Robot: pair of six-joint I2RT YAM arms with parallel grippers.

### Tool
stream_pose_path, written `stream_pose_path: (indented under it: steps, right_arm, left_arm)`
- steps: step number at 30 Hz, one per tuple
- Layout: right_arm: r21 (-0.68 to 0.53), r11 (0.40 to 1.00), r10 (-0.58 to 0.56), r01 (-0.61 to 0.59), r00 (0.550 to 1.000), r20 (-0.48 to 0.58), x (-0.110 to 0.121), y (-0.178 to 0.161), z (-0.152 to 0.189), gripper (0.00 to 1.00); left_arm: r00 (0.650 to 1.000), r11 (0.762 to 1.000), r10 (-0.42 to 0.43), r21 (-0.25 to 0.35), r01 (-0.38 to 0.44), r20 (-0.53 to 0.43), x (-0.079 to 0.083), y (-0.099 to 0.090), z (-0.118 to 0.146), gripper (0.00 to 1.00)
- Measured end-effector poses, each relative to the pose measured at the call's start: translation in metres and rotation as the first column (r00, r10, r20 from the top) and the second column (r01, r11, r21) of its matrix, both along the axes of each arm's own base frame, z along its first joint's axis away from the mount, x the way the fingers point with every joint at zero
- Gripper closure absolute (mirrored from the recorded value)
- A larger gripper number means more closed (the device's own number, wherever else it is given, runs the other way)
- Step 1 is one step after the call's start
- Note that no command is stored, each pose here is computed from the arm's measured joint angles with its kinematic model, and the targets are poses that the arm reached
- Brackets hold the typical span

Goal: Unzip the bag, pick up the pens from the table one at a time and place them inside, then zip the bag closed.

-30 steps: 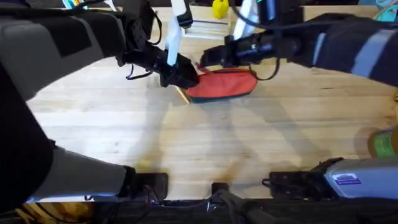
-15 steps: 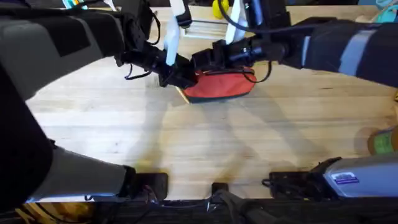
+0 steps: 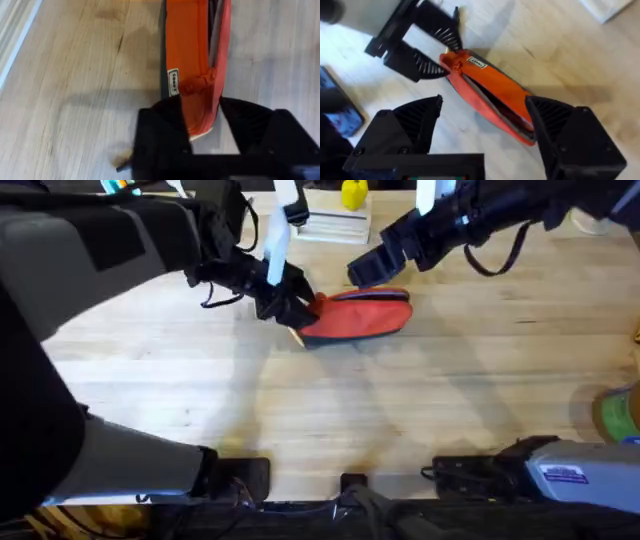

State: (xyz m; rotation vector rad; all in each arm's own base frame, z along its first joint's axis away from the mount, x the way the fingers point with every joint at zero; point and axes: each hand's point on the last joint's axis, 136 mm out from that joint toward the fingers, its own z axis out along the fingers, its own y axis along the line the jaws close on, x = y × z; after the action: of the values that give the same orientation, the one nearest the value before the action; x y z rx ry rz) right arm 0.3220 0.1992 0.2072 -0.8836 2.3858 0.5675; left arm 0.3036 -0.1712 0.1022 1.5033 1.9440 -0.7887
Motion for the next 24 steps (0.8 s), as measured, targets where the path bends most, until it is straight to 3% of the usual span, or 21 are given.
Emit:
stream_pose_path:
  steps: [4, 5, 9, 12, 16, 20, 24]
  right_arm:
    - [-0.087, 0.981, 0.182, -0.171, 0.974, 0.137, 0.001, 0.006, 0.009, 0.007]
    - [-0.122, 0.967, 0.241, -0.223, 0.955, 0.170, 0.001, 0.007, 0.008, 0.007]
    - [-0.300, 0.881, 0.448, -0.367, 0.852, 0.272, 0.005, 0.000, 0.006, 0.007]
    - [-0.394, 0.820, 0.541, -0.415, 0.788, 0.295, 0.008, -0.005, 0.004, 0.006]
    - [-0.452, 0.776, 0.598, -0.440, 0.742, 0.303, 0.009, -0.007, 0.003, 0.007]
    - [-0.478, 0.754, 0.623, -0.450, 0.720, 0.305, 0.010, -0.009, 0.003, 0.024]
    - [-0.469, 0.746, 0.637, -0.472, 0.711, 0.298, 0.006, -0.007, 0.002, 0.593]
  left_arm:
    - [1.000, 1.000, 0.000, 0.000, 0.000, -0.001, 0.000, 0.000, 0.000, 0.064]
    - [1.000, 1.000, 0.001, 0.000, -0.001, -0.002, 0.000, 0.000, 0.000, 0.023]
    - [1.000, 1.000, 0.002, 0.000, -0.002, -0.003, 0.000, 0.000, 0.000, 0.008]
    - [1.000, 1.000, 0.002, 0.001, -0.002, -0.003, 0.000, 0.000, 0.000, 0.007]
    - [1.000, 1.000, 0.014, 0.003, -0.014, -0.015, -0.001, 0.004, 0.000, 0.006]
    - [0.997, 0.997, 0.073, 0.005, -0.073, 0.003, 0.002, 0.023, 0.014, 0.007]
    - [0.983, 0.986, 0.164, -0.002, -0.165, 0.077, 0.003, 0.052, 0.046, 0.007]
